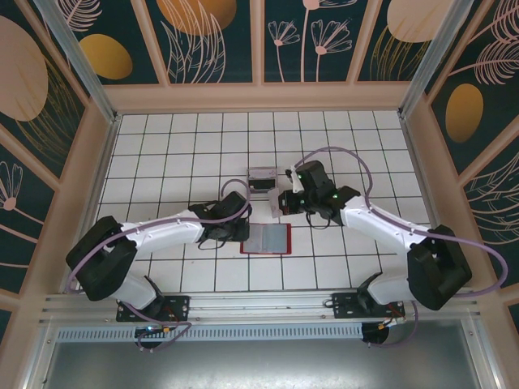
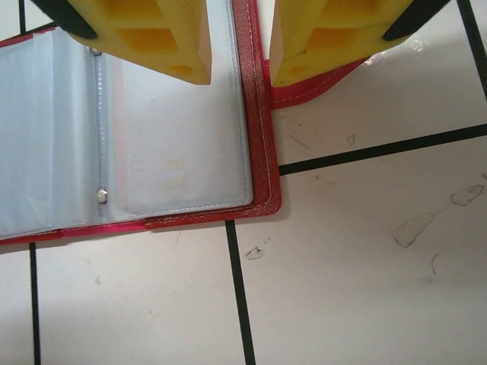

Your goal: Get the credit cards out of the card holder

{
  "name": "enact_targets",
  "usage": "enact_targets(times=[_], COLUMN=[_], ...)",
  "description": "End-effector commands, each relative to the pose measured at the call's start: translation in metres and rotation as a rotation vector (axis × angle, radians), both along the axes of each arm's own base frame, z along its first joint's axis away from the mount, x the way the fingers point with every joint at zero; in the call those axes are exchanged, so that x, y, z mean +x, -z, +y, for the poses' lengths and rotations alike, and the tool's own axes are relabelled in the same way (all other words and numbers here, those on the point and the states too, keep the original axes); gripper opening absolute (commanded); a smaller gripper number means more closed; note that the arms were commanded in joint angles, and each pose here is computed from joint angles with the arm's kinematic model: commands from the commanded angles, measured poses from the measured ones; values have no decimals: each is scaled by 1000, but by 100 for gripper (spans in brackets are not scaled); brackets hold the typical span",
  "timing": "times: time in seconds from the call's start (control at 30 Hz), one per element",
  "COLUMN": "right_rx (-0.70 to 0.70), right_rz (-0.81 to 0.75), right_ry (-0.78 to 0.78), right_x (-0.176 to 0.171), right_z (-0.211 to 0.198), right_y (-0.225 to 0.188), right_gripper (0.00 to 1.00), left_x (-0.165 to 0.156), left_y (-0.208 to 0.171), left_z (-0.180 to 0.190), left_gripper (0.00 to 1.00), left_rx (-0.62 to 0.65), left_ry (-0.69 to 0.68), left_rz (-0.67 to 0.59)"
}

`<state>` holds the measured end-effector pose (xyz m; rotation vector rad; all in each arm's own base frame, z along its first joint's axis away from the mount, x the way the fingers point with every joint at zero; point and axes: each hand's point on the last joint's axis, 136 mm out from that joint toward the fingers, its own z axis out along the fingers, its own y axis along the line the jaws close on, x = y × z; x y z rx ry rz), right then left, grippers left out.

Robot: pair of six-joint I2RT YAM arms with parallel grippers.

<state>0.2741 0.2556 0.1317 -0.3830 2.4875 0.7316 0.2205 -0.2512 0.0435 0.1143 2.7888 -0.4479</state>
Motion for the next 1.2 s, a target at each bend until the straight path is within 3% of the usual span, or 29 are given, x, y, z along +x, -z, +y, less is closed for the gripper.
enact_targets(times=[0.0, 0.3, 0.5, 0.77, 1.17], right_rx=[-141, -426, -560, -626, -689], right_rz=[-137, -387, -447, -459, -505], right_ry=[-110, -442, -672, -908, -1034], right_x=[15, 37, 47, 56, 90], right_z=[-4, -1, 6, 22, 43], right_y=[-6, -8, -5, -9, -16], right_gripper=[0, 0, 0, 0, 0], left_x=[1, 4, 3, -1, -5], left_y=[-6, -5, 0, -1, 1], left_z=[5, 19, 31, 38, 38], left_gripper=[29, 32, 33, 33, 33], left_rx=[-8, -16, -64, -91, -109], left_ry=[-27, -57, -92, -109, -119], left_rz=[-31, -60, -41, -39, -24])
